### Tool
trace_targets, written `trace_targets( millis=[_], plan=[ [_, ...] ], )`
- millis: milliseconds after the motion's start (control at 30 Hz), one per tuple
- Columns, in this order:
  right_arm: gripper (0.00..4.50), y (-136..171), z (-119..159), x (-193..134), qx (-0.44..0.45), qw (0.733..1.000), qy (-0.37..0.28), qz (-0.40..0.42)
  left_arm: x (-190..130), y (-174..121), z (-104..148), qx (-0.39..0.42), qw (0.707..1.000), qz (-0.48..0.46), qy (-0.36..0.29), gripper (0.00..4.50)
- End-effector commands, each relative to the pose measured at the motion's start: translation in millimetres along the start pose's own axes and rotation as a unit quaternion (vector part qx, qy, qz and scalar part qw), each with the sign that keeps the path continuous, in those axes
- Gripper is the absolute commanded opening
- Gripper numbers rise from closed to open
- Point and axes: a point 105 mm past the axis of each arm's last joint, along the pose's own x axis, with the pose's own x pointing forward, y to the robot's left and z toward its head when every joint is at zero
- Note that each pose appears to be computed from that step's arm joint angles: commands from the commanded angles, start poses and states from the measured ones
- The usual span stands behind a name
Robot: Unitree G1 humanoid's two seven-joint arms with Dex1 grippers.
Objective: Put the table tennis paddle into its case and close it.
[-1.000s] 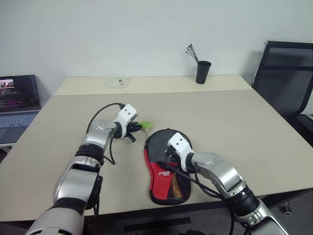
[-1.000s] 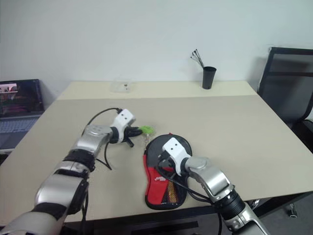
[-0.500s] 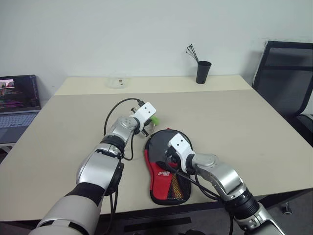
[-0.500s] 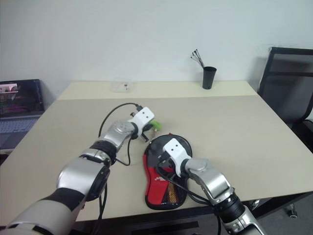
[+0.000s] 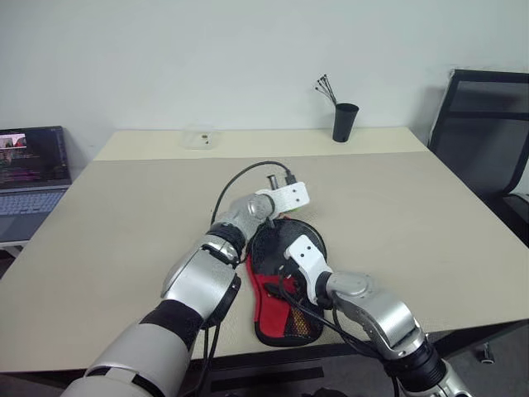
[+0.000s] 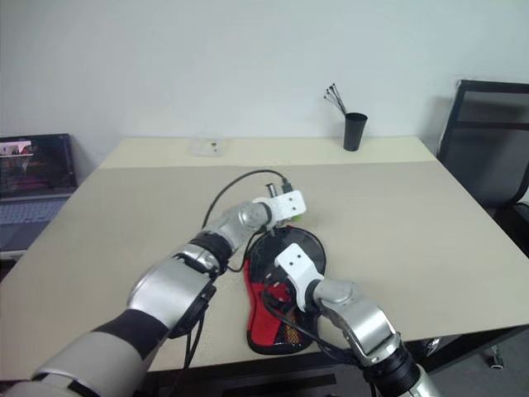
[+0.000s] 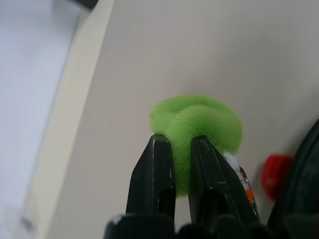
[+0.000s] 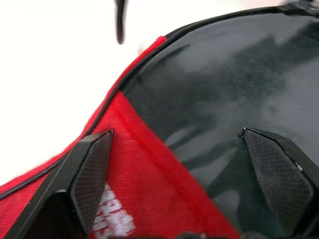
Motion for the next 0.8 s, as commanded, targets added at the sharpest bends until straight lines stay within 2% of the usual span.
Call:
trace_targets(
  millis=[33,167,267,367,433,567,800],
  plan=[
    [4.50,14.4,-29.8,4.3,0.024,0.998,0.059,0.019,1.8,21.3,64.4,0.080,0.993,0.038,-0.083,0.07],
    [4.50,15.1,-30.8,2.7,0.030,0.998,0.060,0.015,3.4,11.0,103.4,0.124,0.983,0.028,-0.135,0.07],
    [4.50,14.8,-30.9,2.2,0.031,0.998,0.060,0.013,2.7,1.3,122.6,0.130,0.977,0.011,-0.168,0.07],
    [4.50,12.7,-29.6,3.4,0.030,0.998,0.058,0.011,-0.9,-24.1,144.9,0.132,0.965,-0.046,-0.223,0.07],
    [4.50,11.3,-28.8,4.4,0.029,0.998,0.056,0.010,-2.2,-36.1,148.3,0.133,0.959,-0.070,-0.239,0.07],
    [4.50,10.6,-26.8,6.3,0.027,0.998,0.053,0.010,-0.8,-47.1,138.9,0.137,0.959,-0.093,-0.231,0.07],
    [4.50,9.5,-25.0,9.8,0.021,0.998,0.049,0.014,3.3,-34.1,111.3,0.099,0.975,-0.078,-0.183,2.56]
  ],
)
